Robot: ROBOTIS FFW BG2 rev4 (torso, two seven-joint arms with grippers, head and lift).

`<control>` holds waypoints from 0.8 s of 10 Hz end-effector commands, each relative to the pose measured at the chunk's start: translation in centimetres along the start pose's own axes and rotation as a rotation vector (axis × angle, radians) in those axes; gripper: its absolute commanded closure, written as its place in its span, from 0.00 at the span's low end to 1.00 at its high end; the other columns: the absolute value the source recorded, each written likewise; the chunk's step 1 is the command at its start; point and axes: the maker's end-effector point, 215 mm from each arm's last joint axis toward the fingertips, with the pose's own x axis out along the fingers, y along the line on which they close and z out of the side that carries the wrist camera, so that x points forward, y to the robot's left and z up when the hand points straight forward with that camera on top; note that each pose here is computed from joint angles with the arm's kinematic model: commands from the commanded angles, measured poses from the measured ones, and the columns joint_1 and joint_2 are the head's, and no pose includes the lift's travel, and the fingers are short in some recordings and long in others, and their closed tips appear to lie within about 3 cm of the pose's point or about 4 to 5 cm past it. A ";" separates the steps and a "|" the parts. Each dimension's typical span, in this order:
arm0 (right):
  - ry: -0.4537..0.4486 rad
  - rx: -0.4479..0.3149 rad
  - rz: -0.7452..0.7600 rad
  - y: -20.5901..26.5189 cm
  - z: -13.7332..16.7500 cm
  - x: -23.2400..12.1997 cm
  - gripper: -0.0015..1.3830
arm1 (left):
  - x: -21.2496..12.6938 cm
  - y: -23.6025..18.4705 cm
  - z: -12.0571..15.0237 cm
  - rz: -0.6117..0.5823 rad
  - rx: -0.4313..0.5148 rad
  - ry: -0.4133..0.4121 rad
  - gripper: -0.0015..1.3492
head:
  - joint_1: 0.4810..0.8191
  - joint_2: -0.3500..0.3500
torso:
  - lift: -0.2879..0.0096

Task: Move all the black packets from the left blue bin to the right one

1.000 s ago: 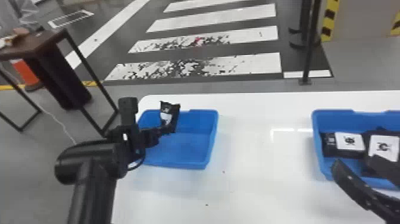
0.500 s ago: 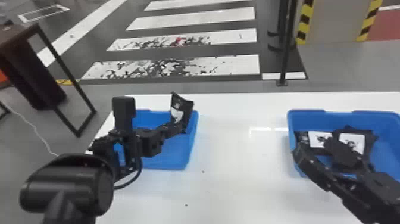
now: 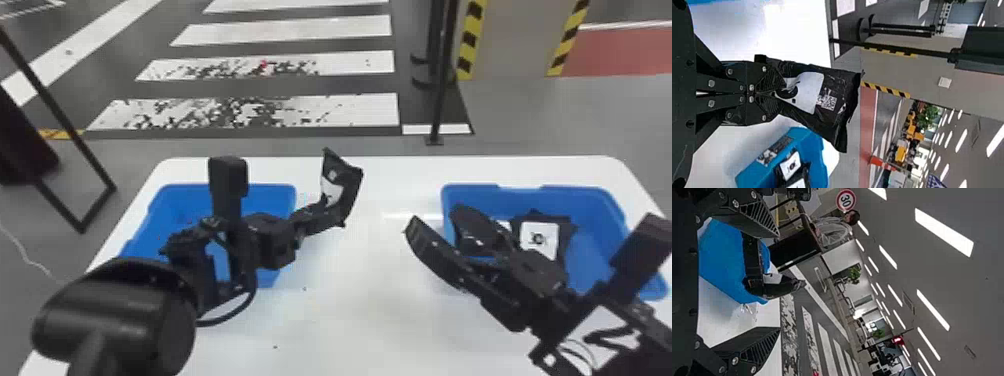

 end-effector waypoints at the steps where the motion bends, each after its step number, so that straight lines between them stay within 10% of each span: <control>1: 0.001 -0.011 0.016 -0.1 0.2 1.1 0.14 | 1.1 -3.3 0.4 -0.075 0.000 -0.008 0.90 | 0.63 0.65 | 0.50; 8: -0.005 -0.088 -0.004 -3.5 1.5 4.7 0.14 | 2.7 -11.9 0.9 -0.271 -0.019 -0.018 0.90 | 0.63 0.48 | 0.50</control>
